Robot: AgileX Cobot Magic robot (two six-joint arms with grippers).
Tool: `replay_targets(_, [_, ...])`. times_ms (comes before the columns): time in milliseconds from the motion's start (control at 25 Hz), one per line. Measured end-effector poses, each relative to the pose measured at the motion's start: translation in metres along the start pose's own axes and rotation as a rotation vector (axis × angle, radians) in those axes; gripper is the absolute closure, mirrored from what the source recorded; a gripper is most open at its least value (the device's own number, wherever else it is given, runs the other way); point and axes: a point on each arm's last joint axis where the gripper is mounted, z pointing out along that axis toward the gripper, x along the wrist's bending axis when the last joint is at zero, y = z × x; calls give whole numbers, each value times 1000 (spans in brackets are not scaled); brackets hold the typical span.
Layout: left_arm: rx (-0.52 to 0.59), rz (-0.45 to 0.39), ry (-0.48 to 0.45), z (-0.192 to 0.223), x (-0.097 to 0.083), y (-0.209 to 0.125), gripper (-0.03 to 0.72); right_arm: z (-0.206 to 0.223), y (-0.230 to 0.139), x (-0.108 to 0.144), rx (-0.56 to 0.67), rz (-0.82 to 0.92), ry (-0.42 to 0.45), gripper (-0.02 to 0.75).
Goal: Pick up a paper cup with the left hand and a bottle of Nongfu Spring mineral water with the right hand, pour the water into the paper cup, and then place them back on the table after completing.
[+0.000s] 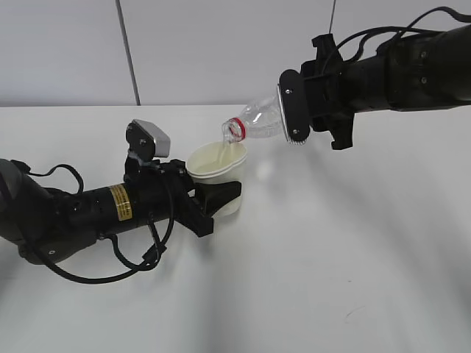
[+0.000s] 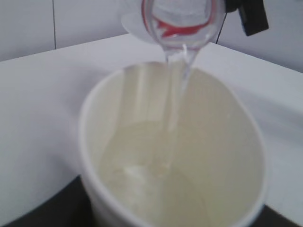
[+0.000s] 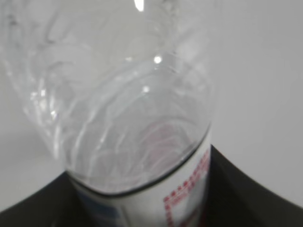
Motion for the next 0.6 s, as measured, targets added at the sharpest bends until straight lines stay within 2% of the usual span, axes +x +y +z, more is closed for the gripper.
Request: replay_targets(600, [0,0,1,0,0,0,323,0,0,-2,0,114,-5,328])
